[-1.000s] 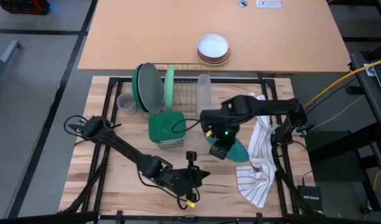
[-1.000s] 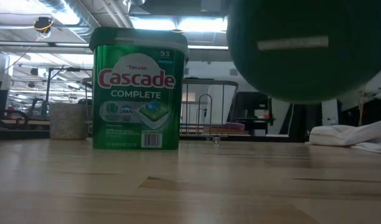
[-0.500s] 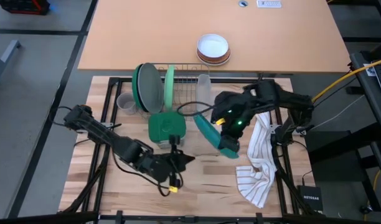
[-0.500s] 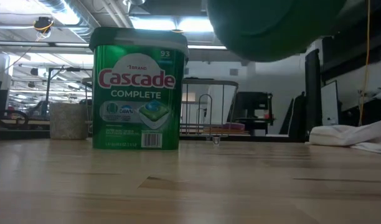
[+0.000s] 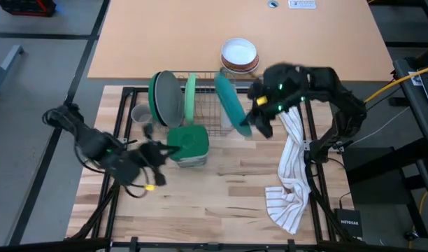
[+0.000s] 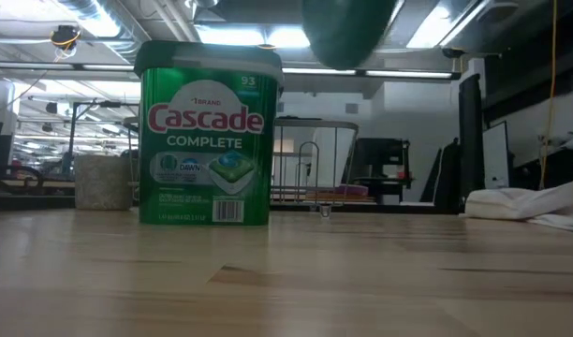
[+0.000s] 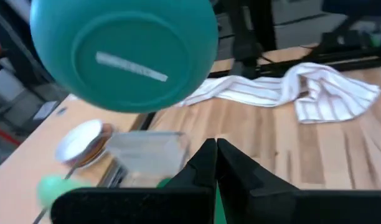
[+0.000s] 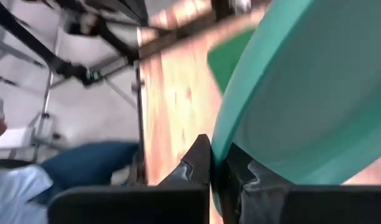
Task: Sort dishes
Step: Put the blue plate into the dish rack
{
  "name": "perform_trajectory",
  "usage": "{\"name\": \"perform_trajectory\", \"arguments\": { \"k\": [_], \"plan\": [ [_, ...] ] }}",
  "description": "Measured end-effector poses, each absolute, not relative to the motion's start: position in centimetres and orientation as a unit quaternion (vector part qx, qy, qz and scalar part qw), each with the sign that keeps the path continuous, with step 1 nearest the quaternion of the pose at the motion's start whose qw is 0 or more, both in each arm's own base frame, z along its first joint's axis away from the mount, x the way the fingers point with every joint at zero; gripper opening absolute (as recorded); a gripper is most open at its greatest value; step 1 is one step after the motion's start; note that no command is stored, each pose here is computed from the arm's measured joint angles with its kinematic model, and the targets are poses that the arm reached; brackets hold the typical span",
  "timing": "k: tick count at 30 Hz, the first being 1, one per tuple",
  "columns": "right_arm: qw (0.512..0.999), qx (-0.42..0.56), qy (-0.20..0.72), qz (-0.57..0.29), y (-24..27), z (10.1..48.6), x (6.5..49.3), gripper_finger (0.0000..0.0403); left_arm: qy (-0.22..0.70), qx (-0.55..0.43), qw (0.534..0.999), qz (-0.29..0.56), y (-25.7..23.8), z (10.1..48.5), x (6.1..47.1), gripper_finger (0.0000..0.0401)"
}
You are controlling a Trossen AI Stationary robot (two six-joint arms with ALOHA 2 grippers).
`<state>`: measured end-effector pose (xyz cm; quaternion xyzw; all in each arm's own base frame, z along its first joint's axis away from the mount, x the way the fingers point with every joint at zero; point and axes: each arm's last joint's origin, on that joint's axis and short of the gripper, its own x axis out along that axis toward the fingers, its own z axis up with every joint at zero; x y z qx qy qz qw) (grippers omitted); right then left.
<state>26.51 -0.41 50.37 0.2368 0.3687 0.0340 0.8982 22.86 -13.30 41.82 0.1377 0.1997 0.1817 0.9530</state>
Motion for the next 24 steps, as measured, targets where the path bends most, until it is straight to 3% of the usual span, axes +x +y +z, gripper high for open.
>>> {"name": "perform_trajectory", "arguments": {
  "k": [6,11,19,24],
  "plan": [
    [0.953,0.163,0.247,0.06,-4.7,52.2,27.2,0.0006,0.173,0.089,0.953,0.232,-10.3,41.0,17.0,0.0001],
    [0.96,0.166,0.217,0.06,-8.8,51.8,27.4,0.0006,0.157,0.038,0.951,0.262,-7.9,38.1,13.9,0.0001],
    [0.925,0.239,0.289,0.057,-15.5,44.6,28.2,0.0006,0.132,-0.016,0.942,0.308,-5.8,32.9,11.5,0.0001],
    [0.922,0.274,0.246,0.123,-18.8,40.5,28.9,0.0006,0.137,-0.011,0.941,0.311,-5.1,31.0,10.6,0.0001]
  ]
}}
